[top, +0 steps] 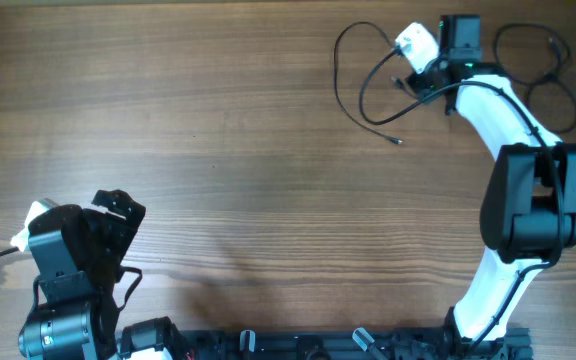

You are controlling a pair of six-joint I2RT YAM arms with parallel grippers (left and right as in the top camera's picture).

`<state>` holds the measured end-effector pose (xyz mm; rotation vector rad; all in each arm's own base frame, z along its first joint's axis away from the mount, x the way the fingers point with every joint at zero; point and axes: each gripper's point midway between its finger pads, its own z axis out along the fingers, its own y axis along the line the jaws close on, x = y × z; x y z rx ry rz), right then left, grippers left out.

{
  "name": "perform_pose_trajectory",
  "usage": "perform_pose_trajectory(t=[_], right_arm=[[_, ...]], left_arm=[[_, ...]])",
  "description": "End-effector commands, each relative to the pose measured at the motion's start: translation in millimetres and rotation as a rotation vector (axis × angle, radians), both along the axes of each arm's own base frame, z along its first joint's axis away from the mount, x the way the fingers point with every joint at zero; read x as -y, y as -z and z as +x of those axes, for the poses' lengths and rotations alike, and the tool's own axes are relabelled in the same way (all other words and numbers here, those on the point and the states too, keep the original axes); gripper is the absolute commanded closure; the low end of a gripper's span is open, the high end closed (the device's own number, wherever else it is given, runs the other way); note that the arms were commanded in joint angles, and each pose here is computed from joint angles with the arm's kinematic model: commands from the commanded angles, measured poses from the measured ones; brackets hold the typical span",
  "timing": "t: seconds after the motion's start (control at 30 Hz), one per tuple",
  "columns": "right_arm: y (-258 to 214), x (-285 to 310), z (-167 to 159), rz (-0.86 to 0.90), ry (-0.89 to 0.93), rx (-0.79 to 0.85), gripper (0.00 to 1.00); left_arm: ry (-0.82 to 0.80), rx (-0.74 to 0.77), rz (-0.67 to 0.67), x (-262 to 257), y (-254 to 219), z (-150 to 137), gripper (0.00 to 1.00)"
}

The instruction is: Untangle cables

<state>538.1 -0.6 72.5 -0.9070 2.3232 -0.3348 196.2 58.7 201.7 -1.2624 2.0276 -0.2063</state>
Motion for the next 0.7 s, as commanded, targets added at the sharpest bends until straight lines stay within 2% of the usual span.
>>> perform_pose_trajectory(t=[0.0, 0.1, 0.17, 0.2, 0.23, 0.27, 0.3, 0.4, 0.47, 0.57, 0.67], right_arm=[[22.8, 40.6, 4.0, 0.005, 0.035, -0.014, 0.96], [35.6, 39.4, 0.1, 0.176, 0.005, -0.036, 0.96], [43.8, 42.0, -1.9, 0.2, 0.025, -0.053, 0.95], [45.4, 42.1, -2.4, 0.205, 0.031, -0.057, 0.81], [44.7, 42.2, -1.3, 0.22, 0.052, -0.053, 0.44], [38.6, 41.9, 3.6, 0.252, 0.092, -0.03, 0.15], [30.2, 39.6, 8.8, 0.296, 0.135, -0.006, 0.0], [-20.0, -13.7, 11.8, 0.488, 0.03, 0.041, 0.0], [-35.0, -48.4, 3.4, 0.558, -0.026, 0.016, 0.0], [-13.1, -98.7, -27.6, 0.516, -0.124, -0.13, 0.0], [12.5, -126.6, -68.0, 0.452, -0.179, -0.297, 0.14]], left_arm=[[-0.007, 0.007, -0.001, -1.2, -1.5, 0.0, 0.0], [-0.007, 0.007, -0.001, -1.2, -1.5, 0.0, 0.0], [-0.007, 0.008, -0.001, -1.2, -1.6, 0.1, 0.0], [-0.007, 0.007, -0.001, -1.2, -1.5, 0.0, 0.0], [-0.007, 0.008, -0.001, -1.2, -1.6, 0.1, 0.0], [-0.007, 0.007, -0.001, -1.2, -1.5, 0.0, 0.0], [-0.007, 0.008, -0.001, -1.2, -1.6, 0.1, 0.0], [-0.007, 0.007, -0.001, -1.2, -1.5, 0.0, 0.0], [-0.007, 0.007, -0.001, -1.2, -1.5, 0.0, 0.0], [-0.007, 0.007, -0.001, -1.2, -1.5, 0.0, 0.0], [-0.007, 0.007, -0.001, -1.2, -1.5, 0.0, 0.0]])
